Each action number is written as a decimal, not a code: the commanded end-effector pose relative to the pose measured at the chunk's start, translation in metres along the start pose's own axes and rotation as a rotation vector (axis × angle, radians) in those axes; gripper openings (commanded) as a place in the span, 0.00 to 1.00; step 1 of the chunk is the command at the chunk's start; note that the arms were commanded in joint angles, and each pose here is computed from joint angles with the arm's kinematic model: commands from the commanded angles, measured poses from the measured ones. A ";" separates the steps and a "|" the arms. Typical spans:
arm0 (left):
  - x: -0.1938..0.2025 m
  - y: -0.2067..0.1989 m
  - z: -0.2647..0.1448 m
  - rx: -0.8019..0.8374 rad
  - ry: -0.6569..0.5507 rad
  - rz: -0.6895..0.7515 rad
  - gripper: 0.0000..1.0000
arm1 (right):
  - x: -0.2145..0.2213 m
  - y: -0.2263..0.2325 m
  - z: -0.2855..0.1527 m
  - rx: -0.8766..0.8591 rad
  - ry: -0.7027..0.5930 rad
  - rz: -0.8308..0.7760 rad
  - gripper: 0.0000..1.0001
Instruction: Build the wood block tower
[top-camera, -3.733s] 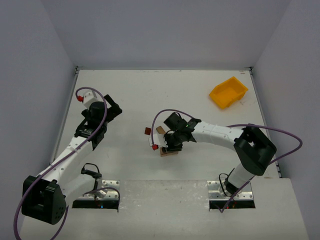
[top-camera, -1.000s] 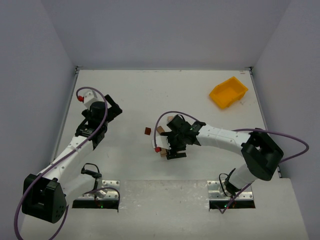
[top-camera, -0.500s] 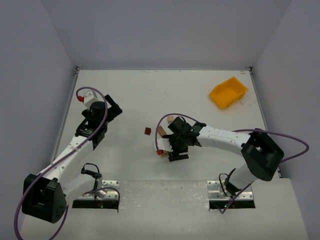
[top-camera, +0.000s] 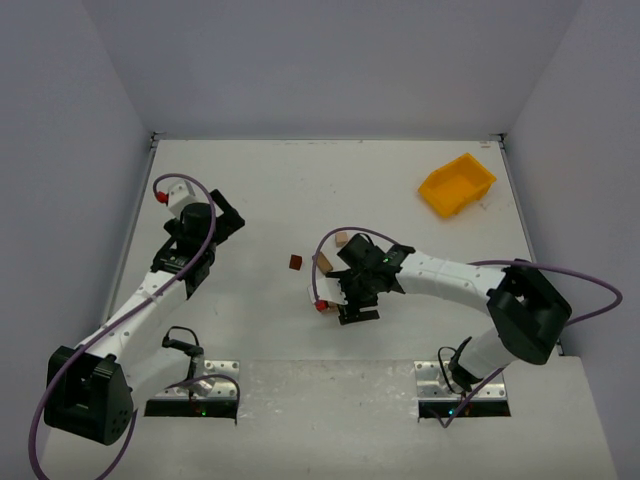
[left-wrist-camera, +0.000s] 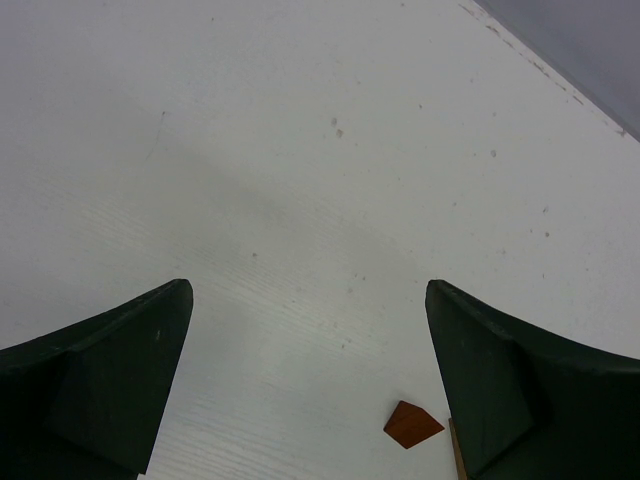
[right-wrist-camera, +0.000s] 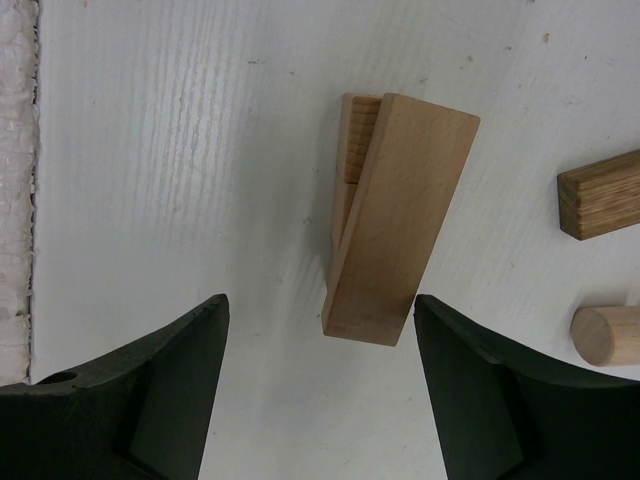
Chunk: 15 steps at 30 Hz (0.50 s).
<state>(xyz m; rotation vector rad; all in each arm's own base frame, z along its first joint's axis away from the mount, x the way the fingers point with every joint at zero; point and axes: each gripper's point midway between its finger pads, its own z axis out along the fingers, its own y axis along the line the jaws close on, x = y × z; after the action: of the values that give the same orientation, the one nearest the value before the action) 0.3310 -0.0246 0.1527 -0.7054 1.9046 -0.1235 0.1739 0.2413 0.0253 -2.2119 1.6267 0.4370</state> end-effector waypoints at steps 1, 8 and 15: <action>-0.014 -0.007 0.000 0.023 -0.042 -0.019 1.00 | -0.013 -0.011 -0.007 0.050 -0.041 -0.032 0.75; -0.014 -0.008 0.000 0.028 -0.043 -0.021 1.00 | -0.020 -0.040 -0.009 0.177 -0.051 0.004 0.77; -0.015 -0.008 -0.002 0.030 -0.045 -0.021 1.00 | -0.018 -0.047 -0.006 0.202 -0.038 0.010 0.77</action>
<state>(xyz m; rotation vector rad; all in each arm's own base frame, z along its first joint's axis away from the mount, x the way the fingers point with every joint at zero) 0.3311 -0.0250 0.1527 -0.7044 1.9055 -0.1255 0.2012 0.2549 0.0331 -2.0916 1.6211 0.3313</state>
